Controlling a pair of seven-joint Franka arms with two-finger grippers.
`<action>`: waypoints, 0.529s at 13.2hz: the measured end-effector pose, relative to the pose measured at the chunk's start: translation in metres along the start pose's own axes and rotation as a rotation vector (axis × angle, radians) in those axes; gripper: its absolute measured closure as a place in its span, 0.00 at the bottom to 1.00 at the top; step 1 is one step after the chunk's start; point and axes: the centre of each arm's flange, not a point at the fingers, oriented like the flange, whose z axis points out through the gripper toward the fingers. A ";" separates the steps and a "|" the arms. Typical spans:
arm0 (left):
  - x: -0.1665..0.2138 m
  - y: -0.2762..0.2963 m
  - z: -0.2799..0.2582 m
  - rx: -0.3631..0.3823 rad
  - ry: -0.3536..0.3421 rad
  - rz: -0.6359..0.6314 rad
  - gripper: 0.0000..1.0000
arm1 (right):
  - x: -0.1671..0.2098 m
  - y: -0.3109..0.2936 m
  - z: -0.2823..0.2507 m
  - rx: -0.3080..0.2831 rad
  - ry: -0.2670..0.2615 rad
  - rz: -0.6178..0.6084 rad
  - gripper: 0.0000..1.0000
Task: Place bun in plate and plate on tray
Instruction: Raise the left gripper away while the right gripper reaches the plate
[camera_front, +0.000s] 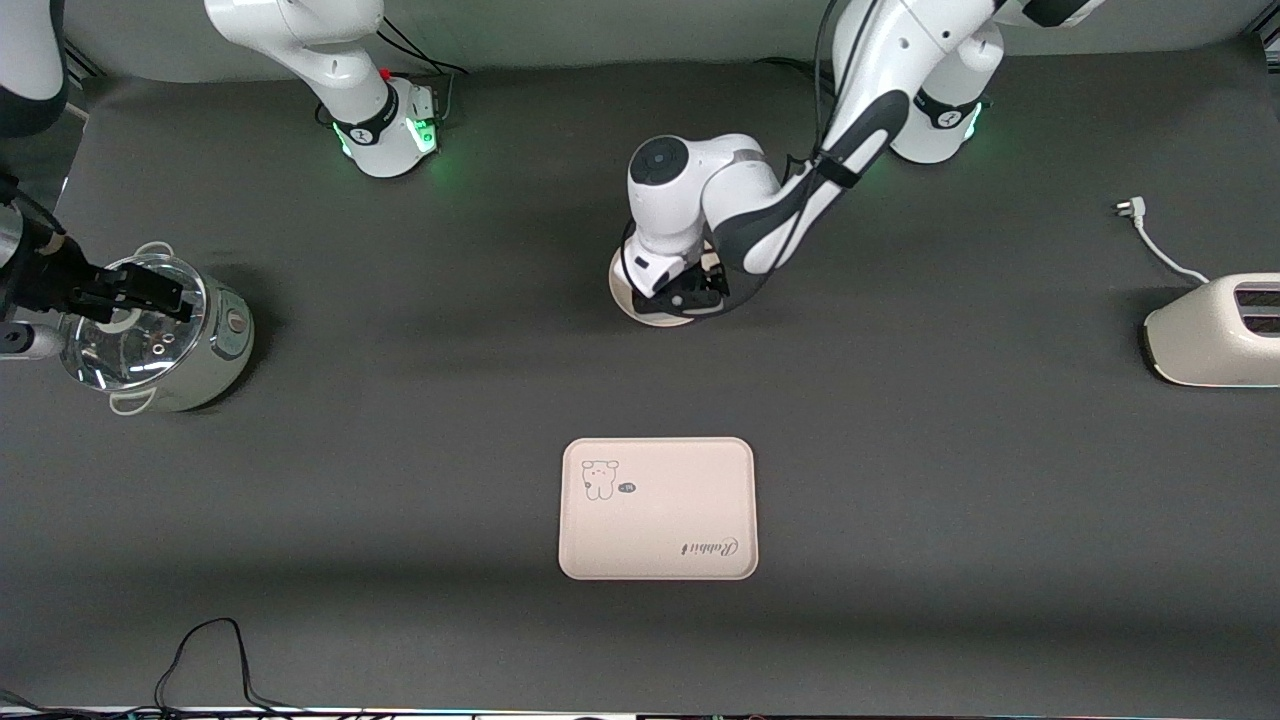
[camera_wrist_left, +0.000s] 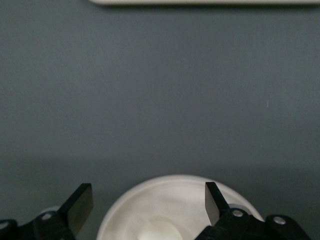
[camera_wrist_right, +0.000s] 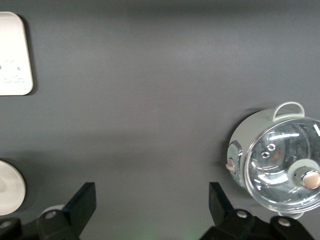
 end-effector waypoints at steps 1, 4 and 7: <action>0.022 -0.010 -0.007 -0.005 0.004 0.001 0.00 | -0.004 -0.010 -0.002 0.000 -0.003 0.002 0.00; 0.093 -0.053 -0.033 -0.035 -0.018 0.009 0.00 | -0.012 -0.047 -0.007 0.031 -0.004 0.038 0.00; 0.156 -0.106 -0.066 -0.047 -0.056 0.027 0.00 | -0.027 -0.117 -0.008 0.039 -0.009 0.073 0.00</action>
